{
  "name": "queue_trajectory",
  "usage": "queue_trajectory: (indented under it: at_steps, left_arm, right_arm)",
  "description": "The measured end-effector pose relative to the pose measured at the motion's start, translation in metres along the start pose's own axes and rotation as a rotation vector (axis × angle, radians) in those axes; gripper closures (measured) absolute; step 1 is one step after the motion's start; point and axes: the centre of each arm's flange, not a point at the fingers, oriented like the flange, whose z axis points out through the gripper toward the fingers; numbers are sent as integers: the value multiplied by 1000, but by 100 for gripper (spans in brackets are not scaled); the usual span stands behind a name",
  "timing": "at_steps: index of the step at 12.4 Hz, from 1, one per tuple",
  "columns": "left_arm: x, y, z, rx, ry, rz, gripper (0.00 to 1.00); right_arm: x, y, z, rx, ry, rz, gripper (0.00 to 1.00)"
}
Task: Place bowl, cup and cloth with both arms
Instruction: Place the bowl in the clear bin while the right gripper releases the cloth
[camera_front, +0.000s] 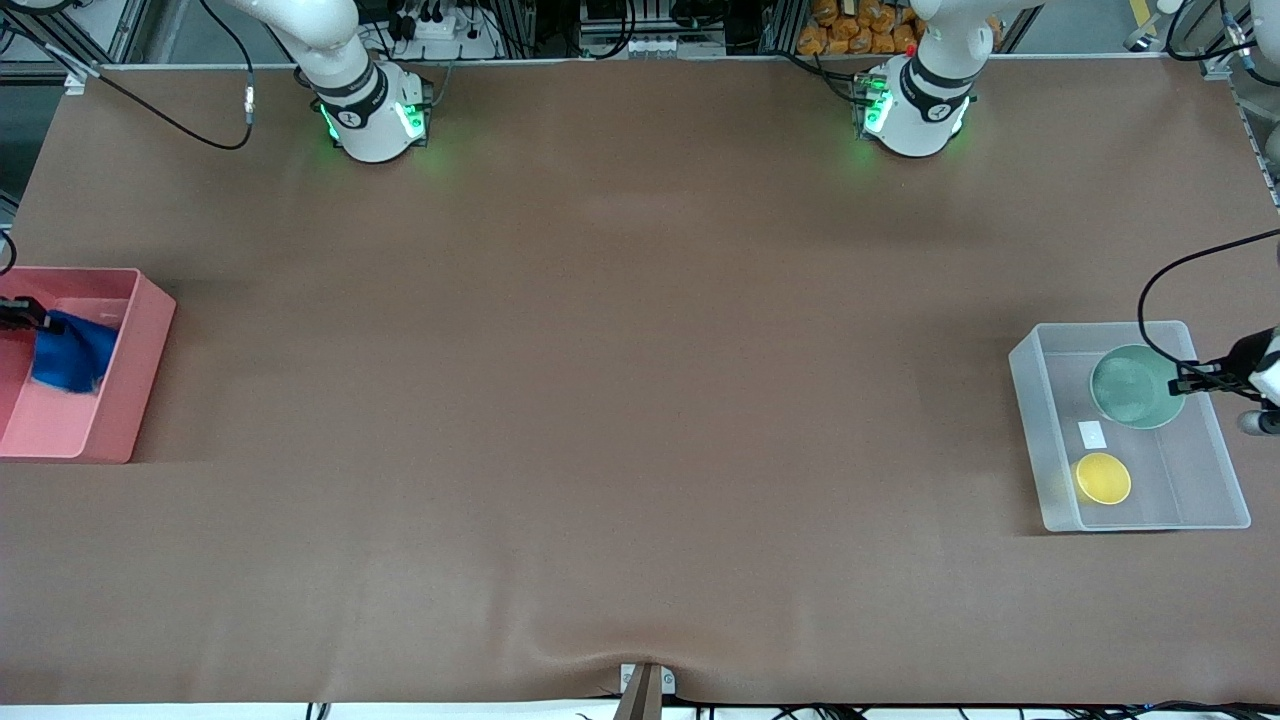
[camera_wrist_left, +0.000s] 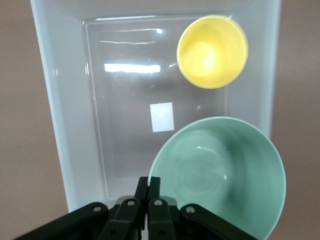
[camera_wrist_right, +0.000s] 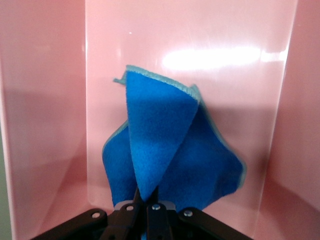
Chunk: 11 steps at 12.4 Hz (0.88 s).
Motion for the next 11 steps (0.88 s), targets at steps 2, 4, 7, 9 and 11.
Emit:
queue_trajectory:
  at_steps: [2, 4, 7, 9, 11]
  left_arm:
    - [-12, -12, 19, 8, 14, 10, 97]
    - [-21, -18, 33, 15, 24, 13, 97]
    - [-32, -14, 59, 27, 40, 39, 97]
    - [-40, -11, 82, 40, 53, 57, 97]
    - [-45, -12, 101, 45, 49, 84, 97]
  right_arm:
    - [-2, 2, -1, 5, 3, 4, 90]
    - [5, -3, -3, 17, 29, 4, 69]
    - [22, -11, -21, 18, 85, 24, 33]
    - [38, -30, -48, 0, 103, 66, 10]
    - [53, -55, -76, -20, 122, 105, 0]
